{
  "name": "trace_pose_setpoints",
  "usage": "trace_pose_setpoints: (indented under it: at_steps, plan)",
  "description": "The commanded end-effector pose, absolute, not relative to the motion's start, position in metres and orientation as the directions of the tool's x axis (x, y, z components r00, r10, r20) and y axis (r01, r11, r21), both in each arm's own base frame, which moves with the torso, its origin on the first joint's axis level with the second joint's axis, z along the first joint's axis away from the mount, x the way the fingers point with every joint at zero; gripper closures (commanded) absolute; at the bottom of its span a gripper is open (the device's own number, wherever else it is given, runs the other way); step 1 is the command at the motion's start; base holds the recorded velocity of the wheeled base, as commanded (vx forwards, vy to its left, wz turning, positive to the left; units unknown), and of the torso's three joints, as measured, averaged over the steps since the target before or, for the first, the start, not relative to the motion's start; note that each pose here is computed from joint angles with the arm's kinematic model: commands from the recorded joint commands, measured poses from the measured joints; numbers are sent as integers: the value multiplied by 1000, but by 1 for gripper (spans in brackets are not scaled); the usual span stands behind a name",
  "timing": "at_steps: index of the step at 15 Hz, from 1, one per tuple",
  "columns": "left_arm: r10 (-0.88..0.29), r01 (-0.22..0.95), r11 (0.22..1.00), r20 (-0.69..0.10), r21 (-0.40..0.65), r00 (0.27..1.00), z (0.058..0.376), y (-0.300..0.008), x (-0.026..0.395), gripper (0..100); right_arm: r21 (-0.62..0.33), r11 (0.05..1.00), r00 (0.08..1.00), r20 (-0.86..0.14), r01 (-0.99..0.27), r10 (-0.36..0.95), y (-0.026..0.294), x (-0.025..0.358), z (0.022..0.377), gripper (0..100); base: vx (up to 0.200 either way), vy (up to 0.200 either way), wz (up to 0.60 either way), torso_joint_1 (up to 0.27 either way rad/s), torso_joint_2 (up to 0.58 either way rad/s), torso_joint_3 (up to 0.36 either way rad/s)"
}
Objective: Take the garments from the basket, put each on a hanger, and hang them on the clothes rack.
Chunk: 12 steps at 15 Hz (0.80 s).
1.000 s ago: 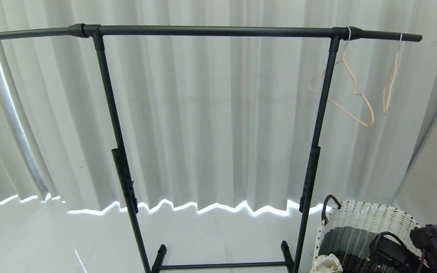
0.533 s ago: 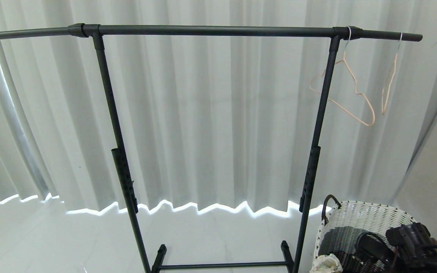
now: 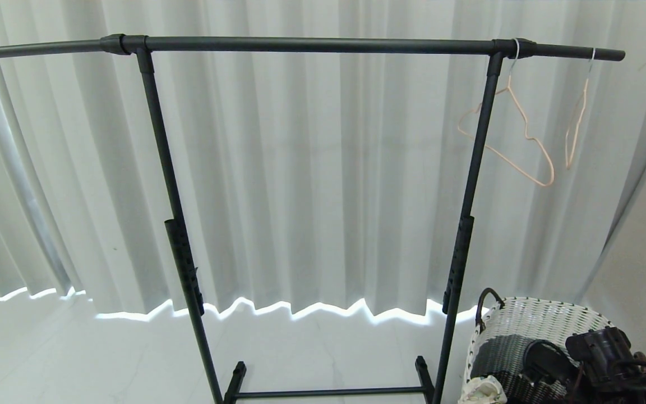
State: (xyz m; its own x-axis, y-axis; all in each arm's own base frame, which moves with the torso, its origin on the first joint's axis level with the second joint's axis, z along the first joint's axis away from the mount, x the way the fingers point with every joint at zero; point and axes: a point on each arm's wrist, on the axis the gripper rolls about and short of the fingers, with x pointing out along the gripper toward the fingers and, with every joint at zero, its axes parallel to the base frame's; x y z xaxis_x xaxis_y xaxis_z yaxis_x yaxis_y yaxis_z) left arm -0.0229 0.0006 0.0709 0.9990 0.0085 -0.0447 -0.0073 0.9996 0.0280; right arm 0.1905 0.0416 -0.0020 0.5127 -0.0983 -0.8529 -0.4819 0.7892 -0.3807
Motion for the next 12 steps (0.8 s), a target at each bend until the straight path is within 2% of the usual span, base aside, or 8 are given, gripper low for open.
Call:
trace_pose_setpoints:
  at_steps: [1,8,10,12]
  plan:
    - [9,-8,1000,-44,30,999,71,1,-23,0,-390,788,534,-840,-477,-93,42,187,4,100,0,0,0,0,0,0]
    - [9,-8,999,-44,33,999,71,1,-23,0,-450,810,720,-693,-375,-51,34,157,56,100,0,0,0,0,0,0]
    - [9,-8,999,-44,33,999,71,1,-23,0,-476,821,783,-620,-316,-58,30,154,93,100,0,0,0,0,0,0]
    - [9,-8,999,-44,31,999,71,1,-23,0,-471,823,764,-641,-317,-72,25,145,139,100,0,0,0,0,0,0]
